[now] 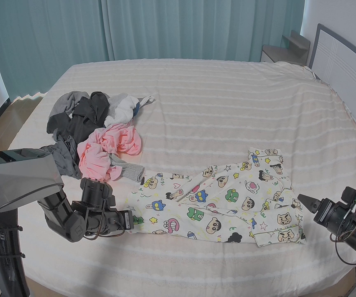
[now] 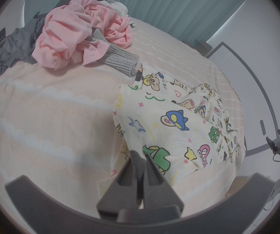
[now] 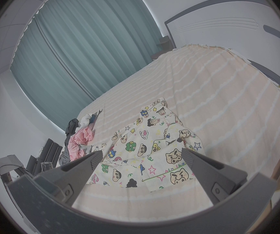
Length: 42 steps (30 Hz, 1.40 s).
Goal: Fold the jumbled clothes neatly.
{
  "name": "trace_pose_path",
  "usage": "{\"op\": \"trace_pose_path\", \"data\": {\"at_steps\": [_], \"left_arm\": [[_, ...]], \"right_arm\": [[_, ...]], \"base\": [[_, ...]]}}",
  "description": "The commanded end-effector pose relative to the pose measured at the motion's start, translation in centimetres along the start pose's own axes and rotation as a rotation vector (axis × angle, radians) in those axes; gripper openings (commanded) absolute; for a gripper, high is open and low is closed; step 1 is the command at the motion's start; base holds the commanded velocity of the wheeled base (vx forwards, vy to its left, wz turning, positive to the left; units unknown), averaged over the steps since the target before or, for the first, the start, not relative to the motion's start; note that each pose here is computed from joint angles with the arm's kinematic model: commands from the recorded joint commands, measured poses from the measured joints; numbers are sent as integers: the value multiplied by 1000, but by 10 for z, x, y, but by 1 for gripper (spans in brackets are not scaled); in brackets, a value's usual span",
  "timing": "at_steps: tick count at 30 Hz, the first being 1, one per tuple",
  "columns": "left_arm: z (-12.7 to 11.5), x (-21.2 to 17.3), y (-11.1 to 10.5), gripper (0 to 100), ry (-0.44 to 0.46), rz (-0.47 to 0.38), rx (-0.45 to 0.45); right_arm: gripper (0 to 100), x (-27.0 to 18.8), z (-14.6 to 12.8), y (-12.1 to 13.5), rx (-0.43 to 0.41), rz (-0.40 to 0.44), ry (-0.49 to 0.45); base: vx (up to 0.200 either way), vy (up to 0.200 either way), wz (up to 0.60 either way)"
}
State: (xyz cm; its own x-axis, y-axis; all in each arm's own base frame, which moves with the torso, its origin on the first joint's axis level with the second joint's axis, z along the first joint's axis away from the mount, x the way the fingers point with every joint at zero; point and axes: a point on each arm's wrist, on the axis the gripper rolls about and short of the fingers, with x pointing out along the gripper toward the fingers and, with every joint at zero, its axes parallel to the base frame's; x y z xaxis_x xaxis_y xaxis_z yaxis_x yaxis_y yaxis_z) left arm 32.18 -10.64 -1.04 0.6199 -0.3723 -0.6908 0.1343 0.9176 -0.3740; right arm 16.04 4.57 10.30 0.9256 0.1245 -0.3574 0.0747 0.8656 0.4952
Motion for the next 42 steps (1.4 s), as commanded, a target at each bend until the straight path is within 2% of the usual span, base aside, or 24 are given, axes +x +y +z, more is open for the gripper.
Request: {"op": "trace_pose_path", "data": {"at_steps": [1,5,12,32,33,38,42], "left_arm": [[-6,-14,0,0,12,4,12],[-18,-17,4,0,12,3,51],[-32,-22,6,0,21,2,61],[-45,-26,7,0,62,27,144],[-45,-27,7,100,63,26,145],[-44,-28,6,100,56,26,143],[-28,-39,5,100,-21,30,127]], "right_arm": [[100,4,-4,-2,-5,-18,24],[100,4,-4,-2,-4,-19,29],[100,4,-6,-3,-6,-22,36],[100,6,-10,-4,-13,-30,61],[100,6,-10,-4,-13,-31,60],[100,6,-10,-4,-13,-33,63],[100,7,-11,-4,-13,-34,64]], "base": [[0,0,0],[0,0,0],[0,0,0],[0,0,0],[0,0,0],[0,0,0],[0,0,0]]}}
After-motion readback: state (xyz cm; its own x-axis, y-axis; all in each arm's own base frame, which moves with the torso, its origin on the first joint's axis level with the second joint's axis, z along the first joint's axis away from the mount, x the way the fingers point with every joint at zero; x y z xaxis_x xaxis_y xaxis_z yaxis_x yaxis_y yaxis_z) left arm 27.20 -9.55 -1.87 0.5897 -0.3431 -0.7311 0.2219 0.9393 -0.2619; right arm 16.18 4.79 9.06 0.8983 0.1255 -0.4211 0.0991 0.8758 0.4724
